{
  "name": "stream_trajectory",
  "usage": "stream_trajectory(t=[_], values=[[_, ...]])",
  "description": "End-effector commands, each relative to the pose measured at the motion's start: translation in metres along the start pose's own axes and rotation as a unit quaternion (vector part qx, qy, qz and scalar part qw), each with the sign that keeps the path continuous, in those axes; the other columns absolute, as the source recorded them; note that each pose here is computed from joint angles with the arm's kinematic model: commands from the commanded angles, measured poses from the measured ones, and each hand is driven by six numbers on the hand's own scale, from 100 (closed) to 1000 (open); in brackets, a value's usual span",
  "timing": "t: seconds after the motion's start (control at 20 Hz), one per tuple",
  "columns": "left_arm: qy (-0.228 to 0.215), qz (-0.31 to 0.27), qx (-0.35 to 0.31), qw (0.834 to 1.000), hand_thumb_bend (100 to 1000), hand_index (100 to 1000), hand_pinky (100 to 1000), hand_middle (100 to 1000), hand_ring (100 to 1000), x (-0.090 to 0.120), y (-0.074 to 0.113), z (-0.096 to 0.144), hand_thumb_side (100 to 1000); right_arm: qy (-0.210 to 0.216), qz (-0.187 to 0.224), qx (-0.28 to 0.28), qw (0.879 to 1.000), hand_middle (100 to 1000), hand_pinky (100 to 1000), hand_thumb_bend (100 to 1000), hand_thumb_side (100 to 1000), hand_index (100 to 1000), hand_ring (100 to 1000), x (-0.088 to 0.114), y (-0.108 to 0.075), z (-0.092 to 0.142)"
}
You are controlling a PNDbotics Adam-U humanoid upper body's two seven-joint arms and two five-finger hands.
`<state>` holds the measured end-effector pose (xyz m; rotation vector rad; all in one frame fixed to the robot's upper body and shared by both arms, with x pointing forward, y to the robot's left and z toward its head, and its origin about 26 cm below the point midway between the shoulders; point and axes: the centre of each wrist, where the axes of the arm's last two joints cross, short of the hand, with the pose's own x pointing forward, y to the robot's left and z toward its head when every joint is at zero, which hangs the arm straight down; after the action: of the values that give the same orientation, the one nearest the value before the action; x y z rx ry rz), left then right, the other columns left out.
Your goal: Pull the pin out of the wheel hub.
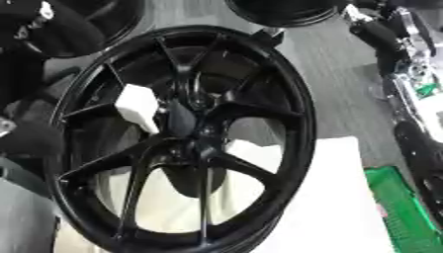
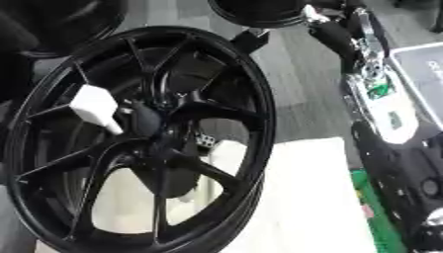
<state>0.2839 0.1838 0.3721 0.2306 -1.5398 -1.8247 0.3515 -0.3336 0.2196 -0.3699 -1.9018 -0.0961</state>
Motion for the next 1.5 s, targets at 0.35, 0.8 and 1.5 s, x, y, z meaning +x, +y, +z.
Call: stream_trajectory(t=[0.35,0.8,1.5], values=[[0.055,-0.03,0.002,0.998,762,927,911,883,922,0.002,0.008,-0.02,435,-0.021,0.01,0.009,1.0,770,801,345,286,802,751,0.013,-0.001,0.0],[0.087,-0.062,0.025,0.994,791,941,923,892,929,0.006,0.007,-0.031,424,-0.013,0.015,0.019,1.0,770,801,347,288,802,751,0.009,0.002,-0.001],[0.082,-0.056,-0.014,0.995,809,902,910,867,921,-0.016,0.016,-0.054,320,-0.014,0.011,0.024,1.0,770,801,347,285,802,751,0.01,0.005,-0.002]])
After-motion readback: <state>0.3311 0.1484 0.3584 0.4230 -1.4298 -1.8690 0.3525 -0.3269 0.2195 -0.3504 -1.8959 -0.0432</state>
